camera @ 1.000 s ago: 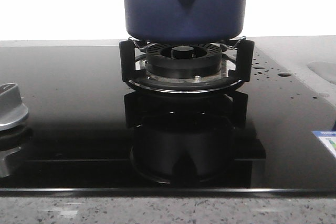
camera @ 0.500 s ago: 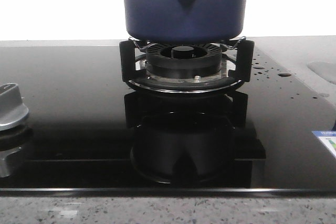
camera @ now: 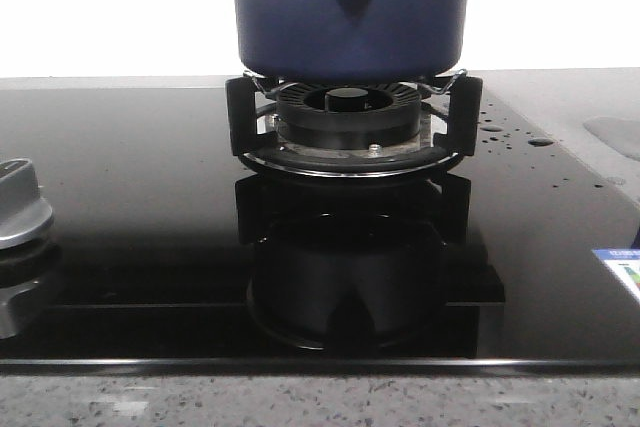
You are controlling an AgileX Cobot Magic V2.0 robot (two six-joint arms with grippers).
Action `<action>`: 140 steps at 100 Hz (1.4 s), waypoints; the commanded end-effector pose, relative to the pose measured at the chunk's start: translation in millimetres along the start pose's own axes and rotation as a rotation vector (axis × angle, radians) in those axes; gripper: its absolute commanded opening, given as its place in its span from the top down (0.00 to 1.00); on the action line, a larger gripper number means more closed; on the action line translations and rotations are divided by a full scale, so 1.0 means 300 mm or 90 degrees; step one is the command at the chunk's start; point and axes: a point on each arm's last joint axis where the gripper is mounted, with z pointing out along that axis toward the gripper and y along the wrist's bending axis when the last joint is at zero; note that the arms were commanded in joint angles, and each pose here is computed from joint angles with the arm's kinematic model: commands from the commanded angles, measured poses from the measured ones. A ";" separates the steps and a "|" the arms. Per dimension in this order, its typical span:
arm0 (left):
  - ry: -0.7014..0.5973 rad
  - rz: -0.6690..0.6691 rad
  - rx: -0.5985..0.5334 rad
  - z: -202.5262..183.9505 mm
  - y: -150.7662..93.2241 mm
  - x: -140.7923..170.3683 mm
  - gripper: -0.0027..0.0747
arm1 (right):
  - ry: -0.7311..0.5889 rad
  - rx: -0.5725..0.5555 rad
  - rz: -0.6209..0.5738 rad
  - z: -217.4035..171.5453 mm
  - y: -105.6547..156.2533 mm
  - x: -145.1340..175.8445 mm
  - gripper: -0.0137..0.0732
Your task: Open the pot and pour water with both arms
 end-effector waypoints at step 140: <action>-0.010 -0.021 -0.005 0.009 -0.004 0.034 0.99 | -0.034 0.048 0.066 -0.014 0.030 0.212 0.92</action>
